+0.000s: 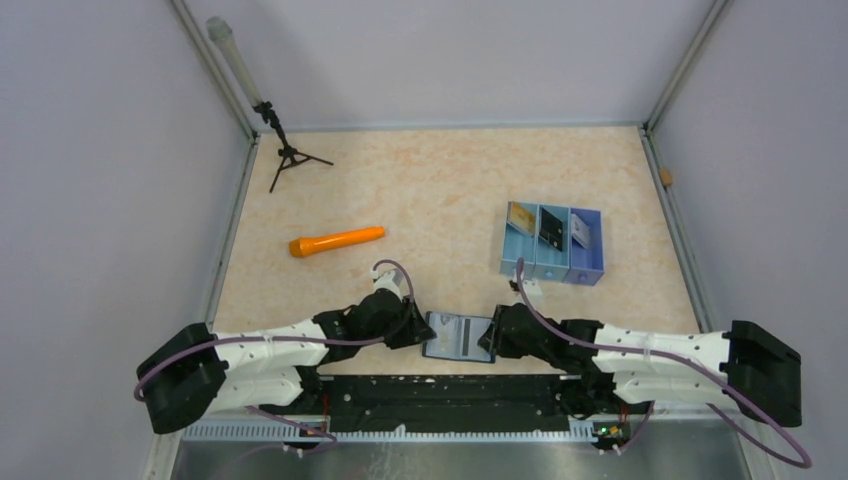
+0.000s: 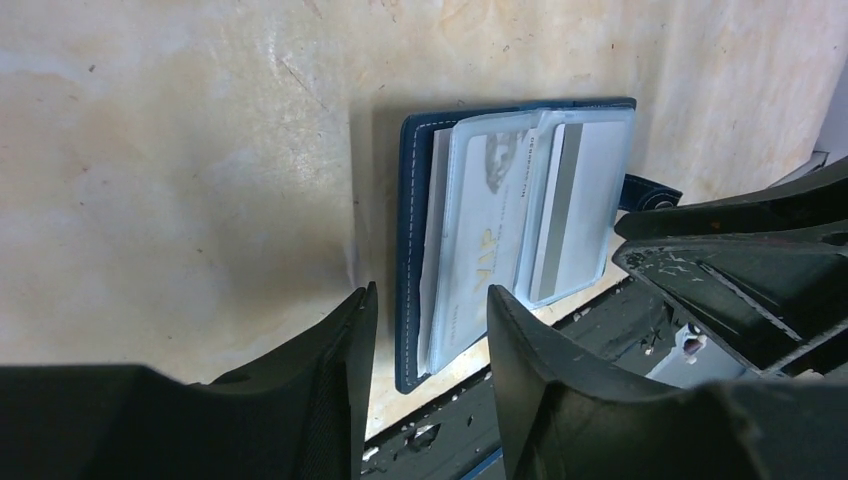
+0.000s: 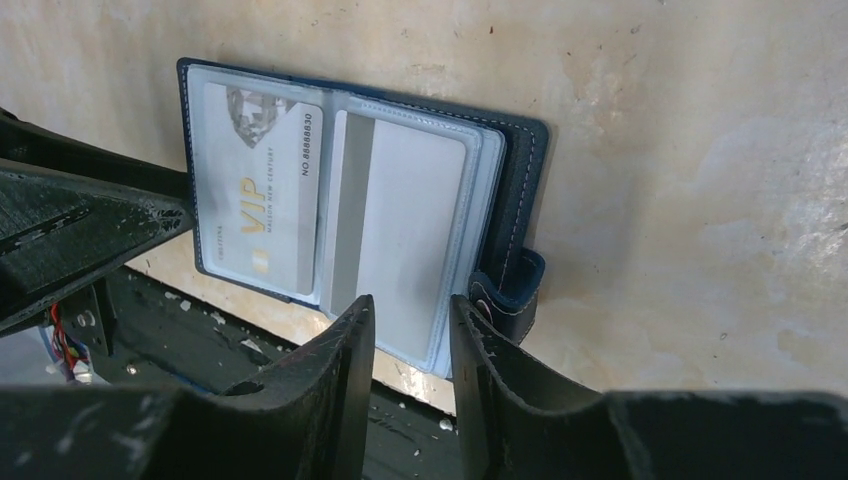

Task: Put the credit cards into the card holder
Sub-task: Insert the credit card into the card holder, then turn over the card slot in the card holder.

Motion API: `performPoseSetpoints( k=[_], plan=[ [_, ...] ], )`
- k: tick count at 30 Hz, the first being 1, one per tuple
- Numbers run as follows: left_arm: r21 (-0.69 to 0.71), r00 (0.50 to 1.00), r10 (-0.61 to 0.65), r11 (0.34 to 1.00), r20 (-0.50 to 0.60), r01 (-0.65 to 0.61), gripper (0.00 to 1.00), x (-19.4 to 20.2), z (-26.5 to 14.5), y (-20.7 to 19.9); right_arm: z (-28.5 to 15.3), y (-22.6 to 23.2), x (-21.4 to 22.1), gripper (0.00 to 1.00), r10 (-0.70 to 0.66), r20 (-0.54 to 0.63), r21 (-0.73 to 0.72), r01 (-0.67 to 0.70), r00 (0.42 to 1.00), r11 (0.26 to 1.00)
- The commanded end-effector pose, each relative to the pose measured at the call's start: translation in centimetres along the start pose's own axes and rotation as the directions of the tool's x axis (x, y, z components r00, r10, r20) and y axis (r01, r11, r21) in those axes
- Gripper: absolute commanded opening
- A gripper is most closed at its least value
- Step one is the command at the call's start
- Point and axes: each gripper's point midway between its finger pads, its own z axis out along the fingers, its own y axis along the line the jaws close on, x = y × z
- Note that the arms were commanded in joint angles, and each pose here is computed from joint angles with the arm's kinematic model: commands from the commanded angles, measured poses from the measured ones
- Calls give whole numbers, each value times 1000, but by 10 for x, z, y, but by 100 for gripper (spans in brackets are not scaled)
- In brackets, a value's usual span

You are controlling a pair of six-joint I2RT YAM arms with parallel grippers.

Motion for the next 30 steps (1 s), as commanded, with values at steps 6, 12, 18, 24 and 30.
performPoseSetpoints(
  k=[6, 12, 18, 24, 30],
  plan=[
    [27, 999, -24, 999, 26, 23, 43, -4, 2, -1, 7, 0, 5, 31, 36, 7, -18, -36, 999, 999],
    [18, 999, -25, 1000, 23, 25, 38, -2, 3, 2, 12, -2, 10, 29, 39, -9, -22, -39, 999, 999],
    [4, 1000, -24, 1000, 17, 24, 26, -1, 4, 6, 13, 6, 7, 22, 44, 0, -49, -44, 999, 998],
    [-9, 1000, -18, 1000, 1, 18, 13, 2, 5, 7, 6, 21, -4, 14, 52, 27, -98, -50, 998, 994],
    [-10, 1000, -17, 1000, -8, 17, 10, 3, 6, 6, -2, 33, -14, 11, 60, 53, -136, -52, 997, 989]
  ],
)
